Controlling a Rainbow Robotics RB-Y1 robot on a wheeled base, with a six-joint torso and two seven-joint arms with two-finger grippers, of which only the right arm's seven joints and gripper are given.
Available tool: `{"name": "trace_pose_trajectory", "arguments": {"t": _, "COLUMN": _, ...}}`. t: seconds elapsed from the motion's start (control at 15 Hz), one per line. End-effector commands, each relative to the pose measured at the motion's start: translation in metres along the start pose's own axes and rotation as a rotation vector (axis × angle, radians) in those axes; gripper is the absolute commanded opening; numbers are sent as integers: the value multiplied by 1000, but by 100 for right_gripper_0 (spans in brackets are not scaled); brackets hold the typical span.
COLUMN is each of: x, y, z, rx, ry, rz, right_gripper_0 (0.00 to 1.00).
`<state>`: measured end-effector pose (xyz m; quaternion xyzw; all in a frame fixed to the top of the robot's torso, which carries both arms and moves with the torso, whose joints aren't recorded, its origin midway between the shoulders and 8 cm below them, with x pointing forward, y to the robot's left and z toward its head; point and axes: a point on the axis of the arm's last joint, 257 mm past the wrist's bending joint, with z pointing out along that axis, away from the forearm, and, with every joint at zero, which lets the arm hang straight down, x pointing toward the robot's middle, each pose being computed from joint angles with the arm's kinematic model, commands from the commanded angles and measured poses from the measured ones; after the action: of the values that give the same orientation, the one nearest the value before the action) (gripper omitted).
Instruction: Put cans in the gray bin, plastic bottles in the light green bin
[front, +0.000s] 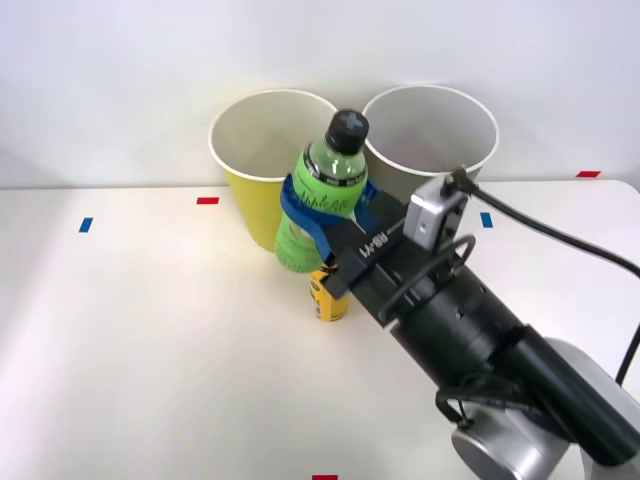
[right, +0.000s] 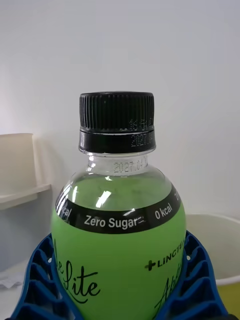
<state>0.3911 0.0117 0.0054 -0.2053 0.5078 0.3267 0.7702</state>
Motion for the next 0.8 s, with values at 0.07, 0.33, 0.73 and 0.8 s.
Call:
{"name": "trace_pose_trajectory", "arguments": {"t": 0.07, "x": -31, "y": -16, "z": 44, "rx": 26, "ry": 2, "rz": 48, "right_gripper_0": 0}}
{"name": "trace_pose_trajectory", "arguments": {"t": 0.33, "x": -35, "y": -34, "z": 97, "rx": 50, "ry": -48, "rz": 57, "right_gripper_0": 0}}
{"name": "trace_pose_trajectory", "arguments": {"t": 0.73, "x": -6, "y": -68, "z": 188, "rx": 94, "ry": -119, "rz": 28, "right_gripper_0": 0}}
{"name": "trace_pose_trajectory", "arguments": {"t": 0.8, "x": -1, "y": -74, "z": 199, "rx": 102, "ry": -99, "rz": 11, "right_gripper_0": 0}}
